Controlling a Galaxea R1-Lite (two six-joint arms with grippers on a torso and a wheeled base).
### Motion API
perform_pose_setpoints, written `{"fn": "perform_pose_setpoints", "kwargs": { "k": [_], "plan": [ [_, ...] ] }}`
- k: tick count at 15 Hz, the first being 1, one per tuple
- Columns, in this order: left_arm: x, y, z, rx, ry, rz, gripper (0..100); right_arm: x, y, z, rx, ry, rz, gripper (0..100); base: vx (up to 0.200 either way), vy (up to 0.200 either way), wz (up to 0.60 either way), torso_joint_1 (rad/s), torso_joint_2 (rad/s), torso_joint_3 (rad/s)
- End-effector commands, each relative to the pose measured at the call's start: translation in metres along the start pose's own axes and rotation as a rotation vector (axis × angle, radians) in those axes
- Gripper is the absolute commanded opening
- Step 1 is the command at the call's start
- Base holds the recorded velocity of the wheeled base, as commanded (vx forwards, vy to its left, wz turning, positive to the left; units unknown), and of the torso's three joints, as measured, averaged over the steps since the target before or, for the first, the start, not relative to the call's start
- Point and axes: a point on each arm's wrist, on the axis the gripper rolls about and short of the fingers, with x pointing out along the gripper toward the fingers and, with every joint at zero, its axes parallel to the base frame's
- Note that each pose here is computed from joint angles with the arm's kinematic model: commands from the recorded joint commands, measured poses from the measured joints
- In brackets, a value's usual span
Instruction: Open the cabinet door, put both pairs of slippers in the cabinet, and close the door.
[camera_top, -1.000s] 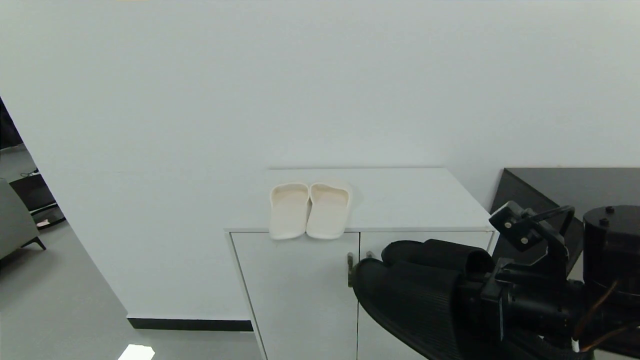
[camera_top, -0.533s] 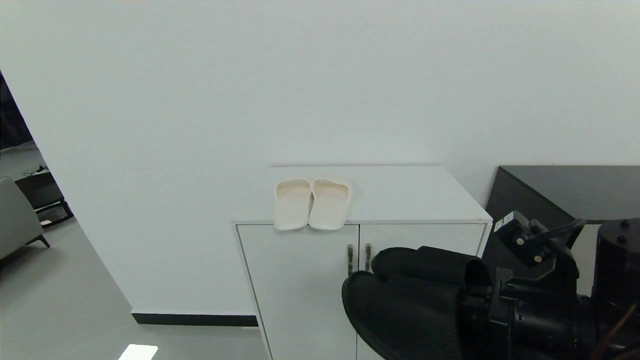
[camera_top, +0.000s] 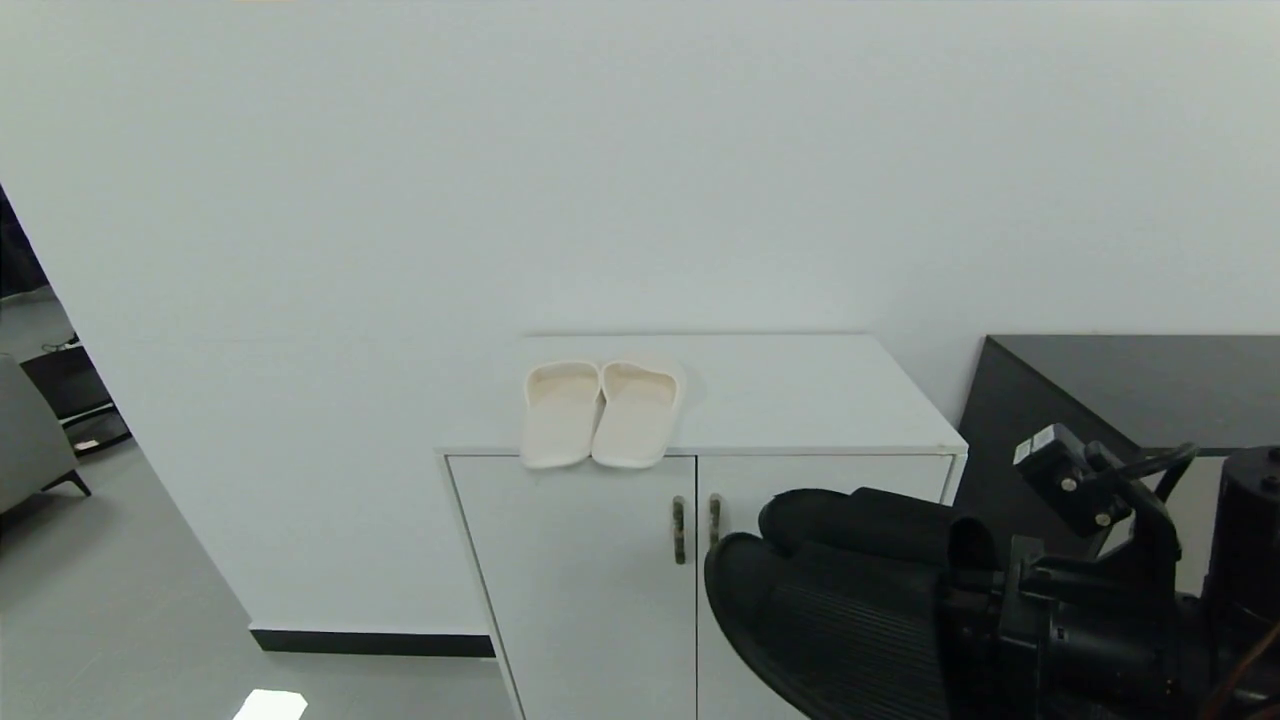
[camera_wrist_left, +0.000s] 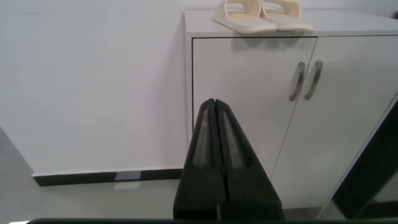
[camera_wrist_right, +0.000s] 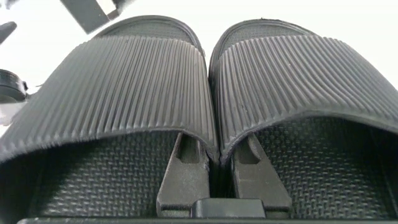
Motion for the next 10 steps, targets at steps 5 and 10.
{"fn": "perform_pose_setpoints", "kwargs": {
  "k": [5, 10],
  "plan": [
    [0.0001, 0.0, 0.0002, 0.0, 0.0, 0.001, 0, 0.0005, -0.0008, -0.003, 0.003, 0.011, -0.003, 0, 0.0, 0.0, 0.0, 0.0, 0.0, 0.0],
    [0.0001, -0.0001, 0.0002, 0.0, 0.0, 0.002, 0, 0.0003, -0.0011, -0.0053, -0.002, 0.018, -0.003, 0, 0.0, 0.0, 0.0, -0.015, 0.04, 0.022]
  ]
}}
